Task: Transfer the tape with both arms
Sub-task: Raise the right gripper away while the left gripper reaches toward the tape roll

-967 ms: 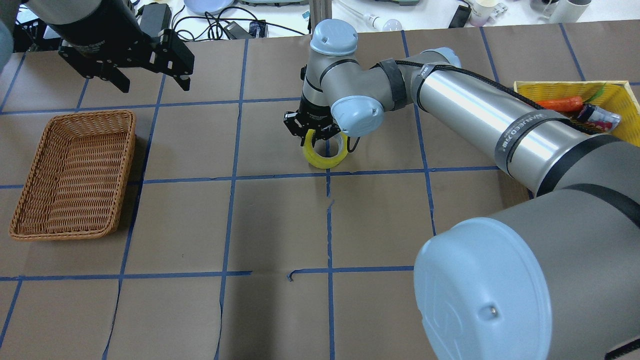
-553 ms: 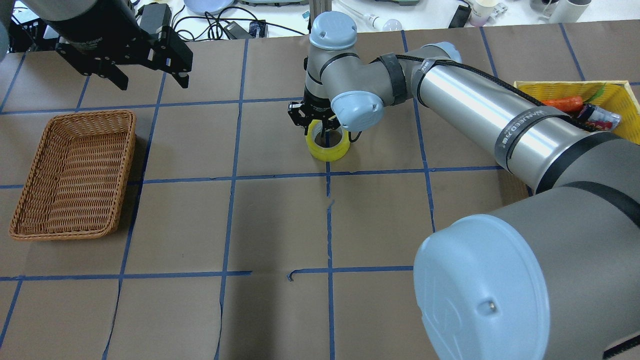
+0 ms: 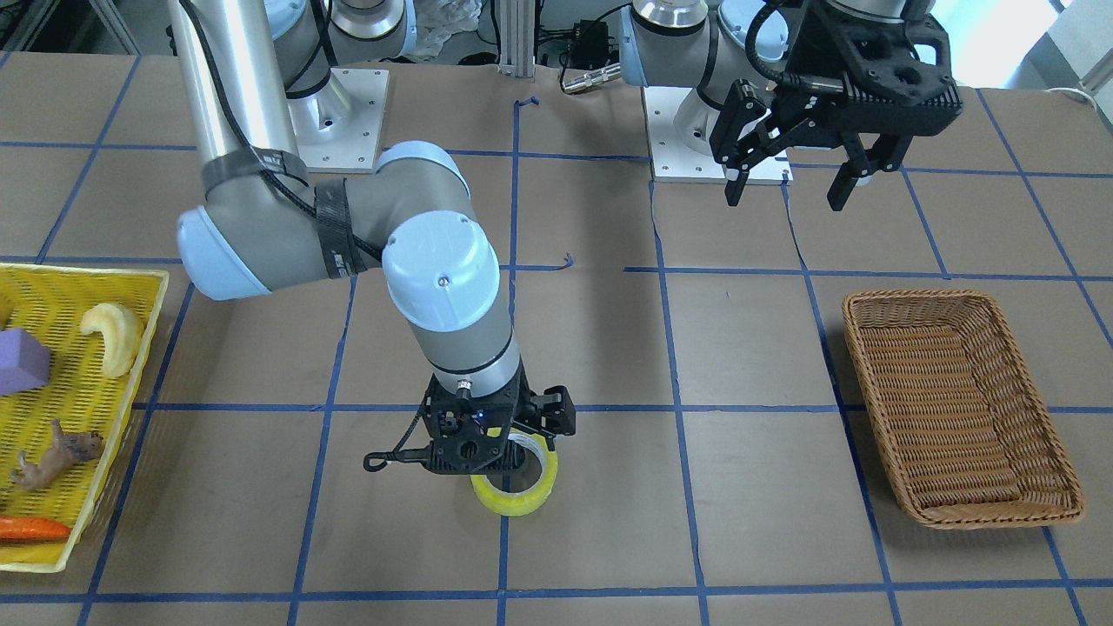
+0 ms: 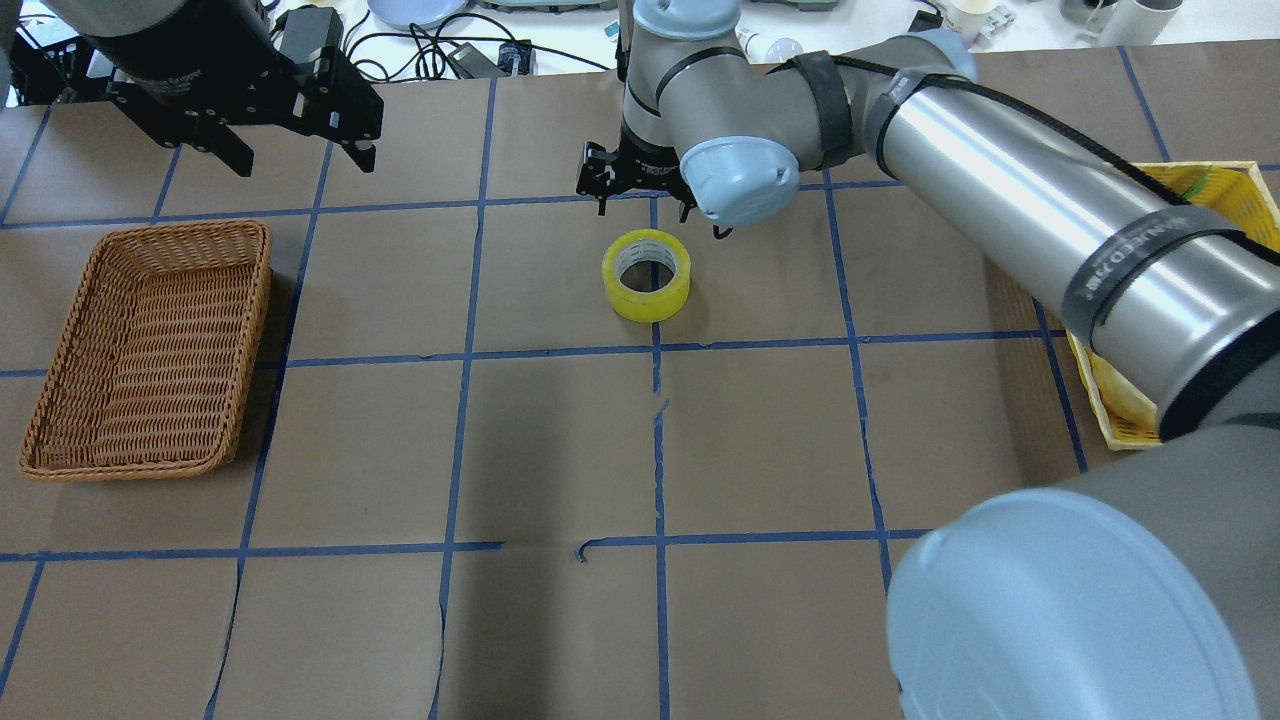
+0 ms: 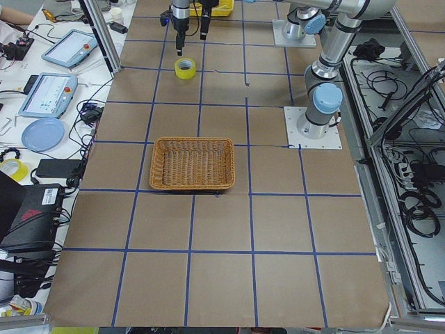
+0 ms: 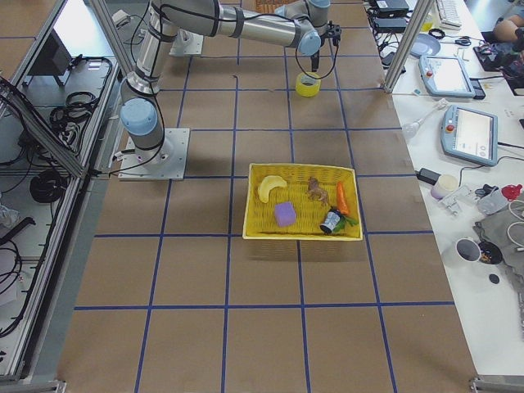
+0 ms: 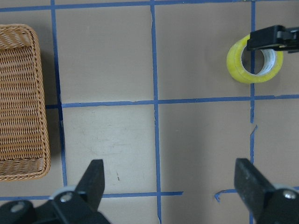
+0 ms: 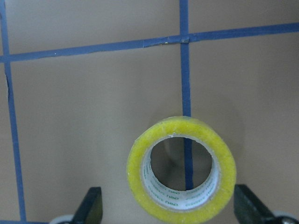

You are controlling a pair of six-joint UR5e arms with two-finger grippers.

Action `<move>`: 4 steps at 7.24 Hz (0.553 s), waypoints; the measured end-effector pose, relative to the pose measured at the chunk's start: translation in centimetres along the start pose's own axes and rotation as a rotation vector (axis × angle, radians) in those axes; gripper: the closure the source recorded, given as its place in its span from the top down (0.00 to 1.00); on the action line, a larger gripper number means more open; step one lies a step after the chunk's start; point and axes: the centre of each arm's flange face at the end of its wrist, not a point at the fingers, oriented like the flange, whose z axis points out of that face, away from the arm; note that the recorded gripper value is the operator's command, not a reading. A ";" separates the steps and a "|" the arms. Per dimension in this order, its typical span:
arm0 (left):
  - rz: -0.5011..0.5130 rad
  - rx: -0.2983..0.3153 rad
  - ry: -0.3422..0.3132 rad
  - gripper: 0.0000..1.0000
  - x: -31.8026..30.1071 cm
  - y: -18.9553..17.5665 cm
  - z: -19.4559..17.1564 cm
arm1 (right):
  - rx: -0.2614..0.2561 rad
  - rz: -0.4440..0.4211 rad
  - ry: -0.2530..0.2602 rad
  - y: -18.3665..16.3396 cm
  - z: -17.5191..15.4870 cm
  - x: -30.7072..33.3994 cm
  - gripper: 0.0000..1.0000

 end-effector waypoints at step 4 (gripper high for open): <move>0.011 -0.097 0.016 1.00 0.7 -3.3 7.0 | -0.031 -0.032 0.155 4.9 -17.7 7.9 1.00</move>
